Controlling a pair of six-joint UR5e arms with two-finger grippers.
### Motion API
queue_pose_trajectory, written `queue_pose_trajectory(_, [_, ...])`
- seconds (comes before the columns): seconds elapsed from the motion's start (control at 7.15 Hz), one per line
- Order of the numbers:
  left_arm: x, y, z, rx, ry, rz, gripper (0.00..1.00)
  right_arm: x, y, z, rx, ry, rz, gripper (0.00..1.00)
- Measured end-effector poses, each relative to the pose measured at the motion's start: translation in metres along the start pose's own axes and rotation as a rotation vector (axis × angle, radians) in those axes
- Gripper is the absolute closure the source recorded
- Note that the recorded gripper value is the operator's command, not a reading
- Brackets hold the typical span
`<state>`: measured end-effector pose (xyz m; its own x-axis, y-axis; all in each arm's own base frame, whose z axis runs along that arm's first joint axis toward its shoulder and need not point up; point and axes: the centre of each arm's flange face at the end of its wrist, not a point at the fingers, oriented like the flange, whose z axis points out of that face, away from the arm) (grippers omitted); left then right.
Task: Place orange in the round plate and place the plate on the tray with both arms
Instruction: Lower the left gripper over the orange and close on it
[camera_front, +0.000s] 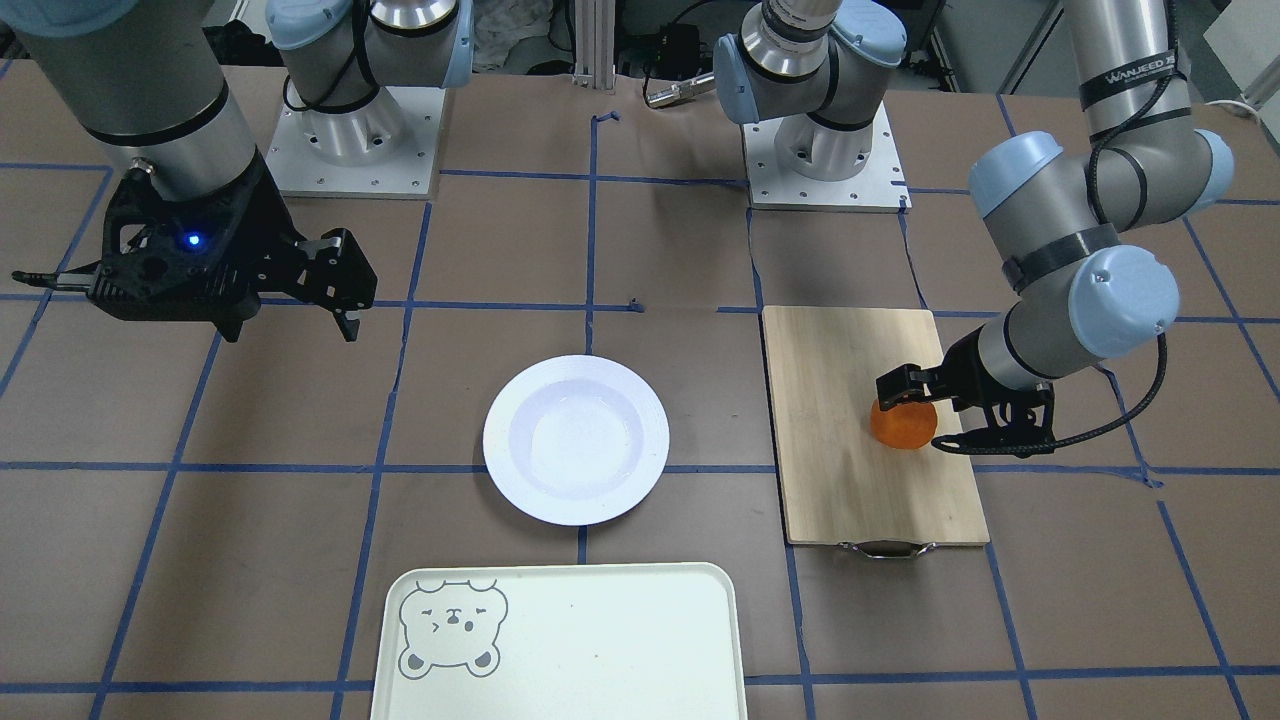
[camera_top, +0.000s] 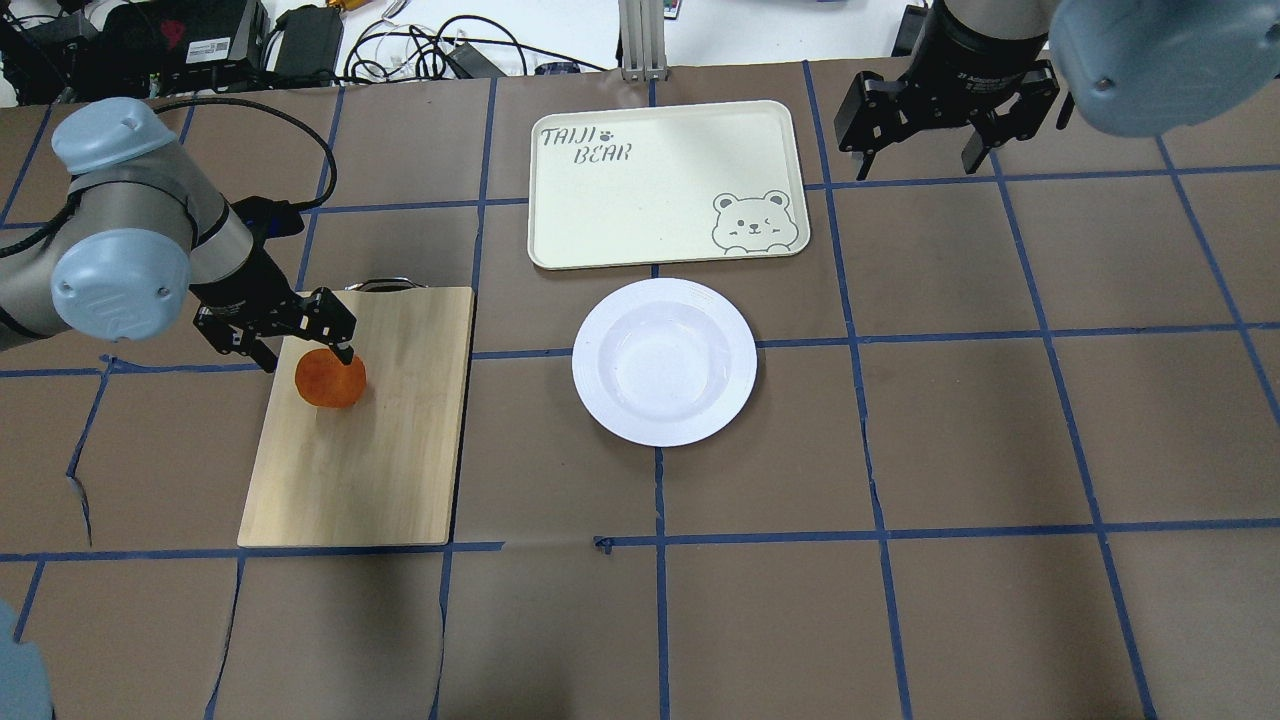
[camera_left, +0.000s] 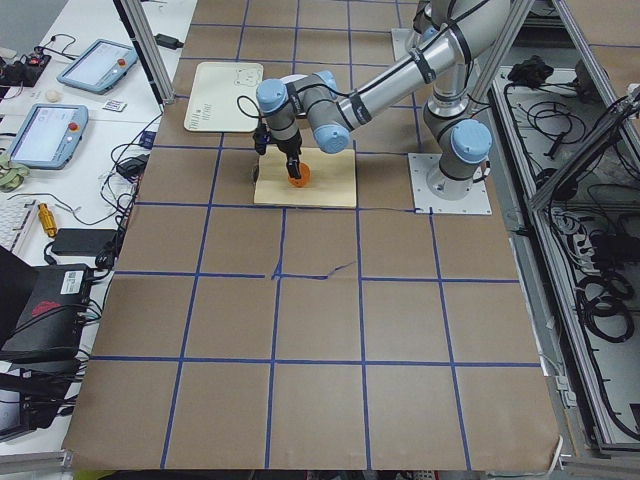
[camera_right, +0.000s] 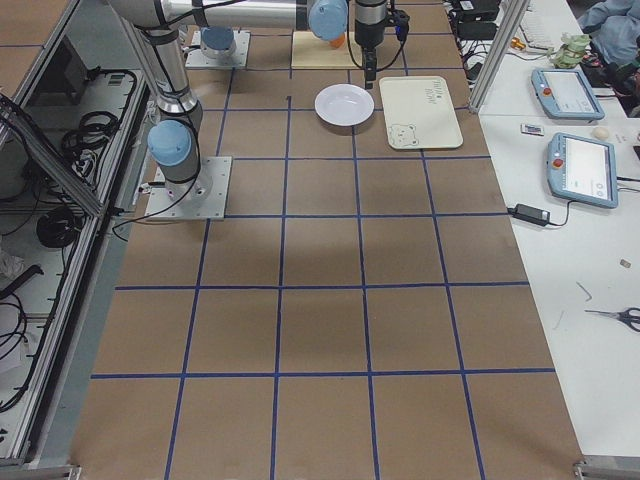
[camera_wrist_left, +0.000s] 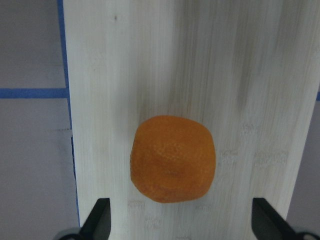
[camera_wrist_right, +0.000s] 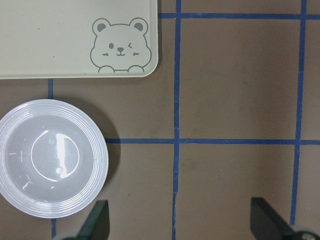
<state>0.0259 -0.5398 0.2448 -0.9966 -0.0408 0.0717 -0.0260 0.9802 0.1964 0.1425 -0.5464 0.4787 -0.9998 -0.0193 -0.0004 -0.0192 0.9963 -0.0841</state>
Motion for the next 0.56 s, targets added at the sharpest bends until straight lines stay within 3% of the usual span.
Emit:
queue_pose_trajectory(0.14, [-0.001, -0.003, 0.006, -0.008, 0.003, -0.001, 0.0, 0.0, 0.0, 0.0, 0.0, 0.0, 0.0, 0.0])
queue_pose_trajectory(0.28, [-0.002, -0.006, 0.013, -0.013, 0.007, -0.001, 0.11, 0.0, 0.0, 0.0, 0.0, 0.0, 0.0, 0.0])
queue_pose_trajectory(0.56, [-0.003, -0.013, 0.024, -0.018, 0.013, 0.003, 0.92, 0.001, -0.002, 0.0, 0.009, -0.002, 0.003, 0.0])
